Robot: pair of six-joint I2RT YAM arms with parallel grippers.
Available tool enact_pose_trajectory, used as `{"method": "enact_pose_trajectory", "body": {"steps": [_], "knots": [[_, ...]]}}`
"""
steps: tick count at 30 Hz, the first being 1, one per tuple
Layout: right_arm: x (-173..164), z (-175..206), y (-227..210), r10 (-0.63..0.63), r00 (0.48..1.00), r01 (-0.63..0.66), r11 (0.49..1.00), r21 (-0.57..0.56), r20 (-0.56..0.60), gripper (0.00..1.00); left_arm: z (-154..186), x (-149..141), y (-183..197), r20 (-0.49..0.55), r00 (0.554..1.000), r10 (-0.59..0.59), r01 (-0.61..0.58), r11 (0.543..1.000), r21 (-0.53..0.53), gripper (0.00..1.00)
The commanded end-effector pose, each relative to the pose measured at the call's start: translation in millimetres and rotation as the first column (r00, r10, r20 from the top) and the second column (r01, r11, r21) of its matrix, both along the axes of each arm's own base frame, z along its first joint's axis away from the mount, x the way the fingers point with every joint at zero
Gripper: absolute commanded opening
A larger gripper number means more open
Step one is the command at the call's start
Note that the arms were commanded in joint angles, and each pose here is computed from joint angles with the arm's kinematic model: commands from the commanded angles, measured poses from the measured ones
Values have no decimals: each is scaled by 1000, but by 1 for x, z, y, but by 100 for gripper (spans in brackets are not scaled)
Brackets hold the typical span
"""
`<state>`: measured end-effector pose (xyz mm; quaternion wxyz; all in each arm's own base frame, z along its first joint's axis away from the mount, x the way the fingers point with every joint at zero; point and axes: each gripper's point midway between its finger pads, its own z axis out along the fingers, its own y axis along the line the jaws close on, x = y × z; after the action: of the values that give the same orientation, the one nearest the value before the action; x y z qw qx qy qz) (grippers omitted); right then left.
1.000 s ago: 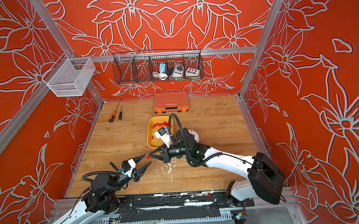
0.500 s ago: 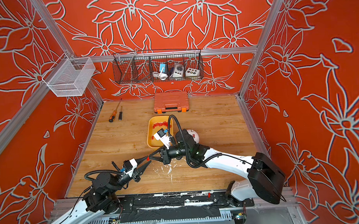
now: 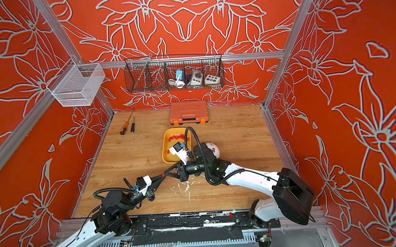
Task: Cover the protruding screws with screw protection sleeves
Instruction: Pick up the screw protection sleeve from the center of the board.
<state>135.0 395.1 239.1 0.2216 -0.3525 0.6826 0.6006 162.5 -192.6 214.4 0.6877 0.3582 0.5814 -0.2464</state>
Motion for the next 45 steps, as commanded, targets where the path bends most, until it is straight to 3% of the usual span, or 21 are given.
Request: {"method": "enact_pose_trajectory", "body": {"steps": [1, 5, 7, 10, 16, 25, 27, 30, 32, 40, 45], "knots": [[-2, -5, 1, 9, 1000, -9, 1000, 2, 8, 0, 8, -3, -2, 19, 1000, -21, 21, 1000, -11, 6], [-1, -4, 0, 0, 1000, 0, 1000, 4, 15, 0, 9, -4, -3, 20, 1000, -23, 23, 1000, -11, 7], [-1, -3, 0, -4, 1000, 4, 1000, 4, 18, 0, 9, -3, -2, 19, 1000, -17, 17, 1000, -19, 29], [0, -3, 0, -4, 1000, 4, 1000, 7, 20, 0, 10, -4, -1, 25, 1000, -17, 17, 999, -27, 30], [0, -3, 0, -8, 1000, 8, 1000, 5, 25, 0, 10, -5, -1, 27, 999, -23, 24, 1000, -20, 10], [1, 0, 0, -11, 999, 11, 1000, 9, 34, 0, 10, -5, -3, 24, 999, -27, 27, 999, -16, 6], [2, 1, 0, -15, 999, 15, 1000, 13, 37, 0, 9, -4, -2, 22, 999, -24, 25, 1000, -18, 20], [4, 4, -2, -33, 999, 32, 999, 21, 38, 0, 10, -4, -2, 26, 999, -21, 21, 1000, -22, 27], [6, 8, -4, -42, 998, 41, 999, 27, 43, 0, 10, -4, -1, 26, 999, -19, 20, 1000, -23, 39], [28, 23, -28, -71, 997, 74, 992, 103, -36, 0, 10, -4, -2, 31, 999, -20, 21, 1000, -18, 46], [66, 14, -68, -199, 978, 203, 977, 66, -63, 0, 9, -5, -3, 32, 999, -31, 32, 999, -17, 49]]}}
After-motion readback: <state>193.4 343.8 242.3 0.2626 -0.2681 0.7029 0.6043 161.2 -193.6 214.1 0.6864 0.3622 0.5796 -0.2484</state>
